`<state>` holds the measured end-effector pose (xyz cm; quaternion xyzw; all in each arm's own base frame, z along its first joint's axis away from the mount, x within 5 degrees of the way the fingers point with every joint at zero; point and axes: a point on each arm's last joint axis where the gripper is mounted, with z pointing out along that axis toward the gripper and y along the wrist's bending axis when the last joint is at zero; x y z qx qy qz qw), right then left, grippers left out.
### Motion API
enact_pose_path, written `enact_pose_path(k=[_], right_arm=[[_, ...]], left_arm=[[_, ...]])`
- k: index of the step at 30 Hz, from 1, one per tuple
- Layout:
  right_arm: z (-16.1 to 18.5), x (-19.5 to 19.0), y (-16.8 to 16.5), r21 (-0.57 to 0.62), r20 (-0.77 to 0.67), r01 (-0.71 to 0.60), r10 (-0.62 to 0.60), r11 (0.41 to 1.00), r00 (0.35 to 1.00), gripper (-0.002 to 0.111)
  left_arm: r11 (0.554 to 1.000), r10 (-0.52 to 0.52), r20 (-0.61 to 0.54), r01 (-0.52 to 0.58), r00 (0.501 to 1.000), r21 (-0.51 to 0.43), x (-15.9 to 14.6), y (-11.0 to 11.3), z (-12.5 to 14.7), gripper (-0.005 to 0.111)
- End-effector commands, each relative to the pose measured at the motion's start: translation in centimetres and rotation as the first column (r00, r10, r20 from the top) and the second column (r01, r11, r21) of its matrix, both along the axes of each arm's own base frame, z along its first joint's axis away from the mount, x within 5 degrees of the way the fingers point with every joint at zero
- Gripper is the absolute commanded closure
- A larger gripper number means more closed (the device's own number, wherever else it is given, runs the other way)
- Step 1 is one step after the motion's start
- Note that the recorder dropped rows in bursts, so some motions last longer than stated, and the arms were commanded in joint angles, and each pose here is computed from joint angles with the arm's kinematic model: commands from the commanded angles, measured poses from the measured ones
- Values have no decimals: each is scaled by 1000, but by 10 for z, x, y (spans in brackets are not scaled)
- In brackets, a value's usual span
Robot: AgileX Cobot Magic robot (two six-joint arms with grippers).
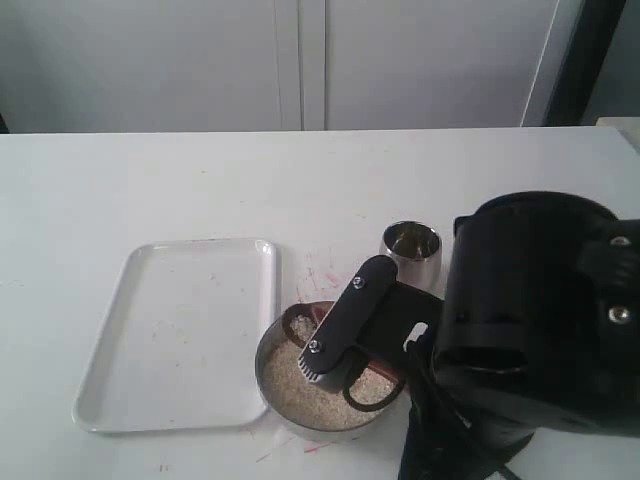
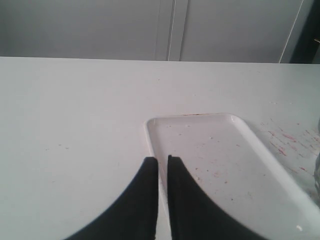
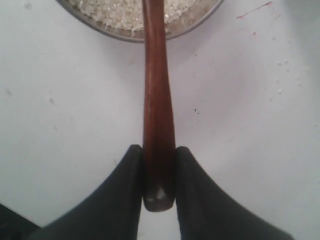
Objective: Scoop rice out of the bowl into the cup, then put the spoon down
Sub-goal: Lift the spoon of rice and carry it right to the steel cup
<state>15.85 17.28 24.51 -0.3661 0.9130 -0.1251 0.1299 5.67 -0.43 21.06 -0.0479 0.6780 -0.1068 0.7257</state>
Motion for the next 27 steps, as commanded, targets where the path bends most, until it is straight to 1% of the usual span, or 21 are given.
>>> enact_pose_path(k=[1, 13, 18, 25, 27], right_arm=[[2, 8, -10, -7, 13, 46, -46, 999, 999, 108], [3, 34, -35, -9, 35, 101, -101, 995, 994, 108], [4, 47, -50, -20, 63, 143, -142, 990, 988, 108], [6, 64, -68, 3, 123, 191, -190, 982, 974, 108], [6, 68, -73, -17, 138, 197, -193, 980, 972, 108]], left_arm=[[1000, -6, 11, 6, 1000, -7, -1, 0, 3, 92], [1000, -6, 11, 6, 1000, -7, -1, 0, 3, 92], [1000, -6, 11, 6, 1000, -7, -1, 0, 3, 92], [1000, -6, 11, 6, 1000, -7, -1, 0, 3, 92], [1000, -6, 11, 6, 1000, -7, -1, 0, 3, 92]])
